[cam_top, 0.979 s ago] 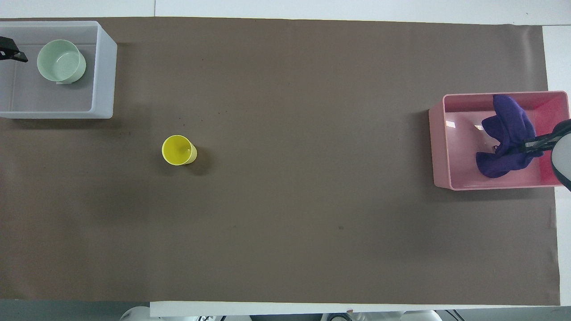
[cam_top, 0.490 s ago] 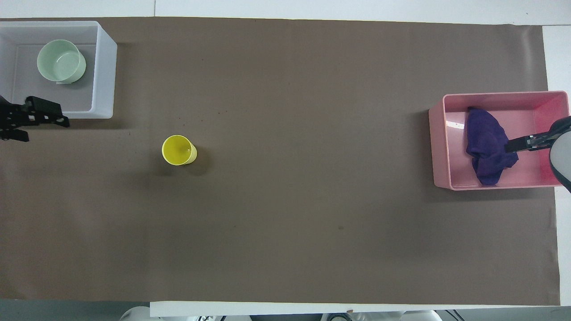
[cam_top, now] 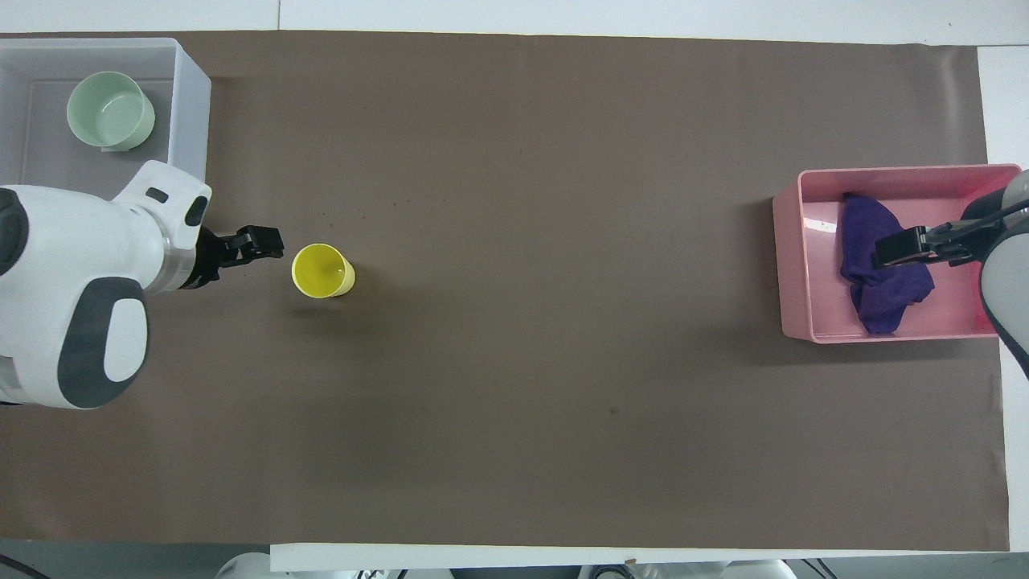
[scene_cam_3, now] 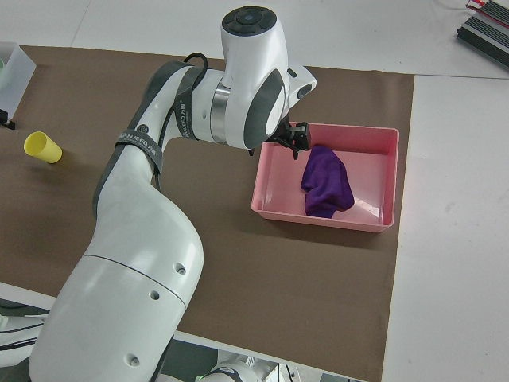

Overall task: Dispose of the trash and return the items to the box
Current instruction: 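Reach the left gripper to the yellow cup and grasp it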

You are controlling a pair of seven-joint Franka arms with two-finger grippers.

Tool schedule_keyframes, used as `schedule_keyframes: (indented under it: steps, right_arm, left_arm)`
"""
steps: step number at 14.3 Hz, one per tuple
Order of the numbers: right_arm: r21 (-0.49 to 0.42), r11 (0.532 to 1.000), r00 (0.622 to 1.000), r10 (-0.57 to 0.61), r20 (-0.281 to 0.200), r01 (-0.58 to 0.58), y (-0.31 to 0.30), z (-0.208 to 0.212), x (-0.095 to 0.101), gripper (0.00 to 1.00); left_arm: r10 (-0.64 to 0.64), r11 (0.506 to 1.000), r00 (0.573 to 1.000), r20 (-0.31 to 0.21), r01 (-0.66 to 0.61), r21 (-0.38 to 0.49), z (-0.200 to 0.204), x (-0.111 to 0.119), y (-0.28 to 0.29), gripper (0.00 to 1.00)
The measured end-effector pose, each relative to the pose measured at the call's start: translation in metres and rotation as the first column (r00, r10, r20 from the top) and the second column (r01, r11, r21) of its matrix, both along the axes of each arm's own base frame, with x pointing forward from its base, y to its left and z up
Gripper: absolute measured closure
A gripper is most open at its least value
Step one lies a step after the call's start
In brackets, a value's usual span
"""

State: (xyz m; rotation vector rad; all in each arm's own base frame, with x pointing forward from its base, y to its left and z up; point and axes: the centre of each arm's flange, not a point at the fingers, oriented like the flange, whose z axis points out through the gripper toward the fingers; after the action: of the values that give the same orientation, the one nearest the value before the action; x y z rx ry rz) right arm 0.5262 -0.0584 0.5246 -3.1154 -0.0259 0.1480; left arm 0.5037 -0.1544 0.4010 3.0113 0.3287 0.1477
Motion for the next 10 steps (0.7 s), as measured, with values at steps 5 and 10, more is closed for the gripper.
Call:
schedule_keyframes:
  steps: [5,10]
  right_arm:
    - [0.010,1.000,0.997,0.002,-0.081,-0.001,0.005,0.066,-0.015,0.00]
    - [0.013,1.000,0.994,0.001,-0.110,0.001,0.006,0.101,-0.040,0.00]
  left_arm:
    - [-0.007,1.000,0.999,-0.039,0.008,0.011,-0.043,0.002,-0.013,0.04]
    - [-0.016,1.000,0.999,-0.051,0.017,0.015,-0.048,-0.004,-0.017,0.19]
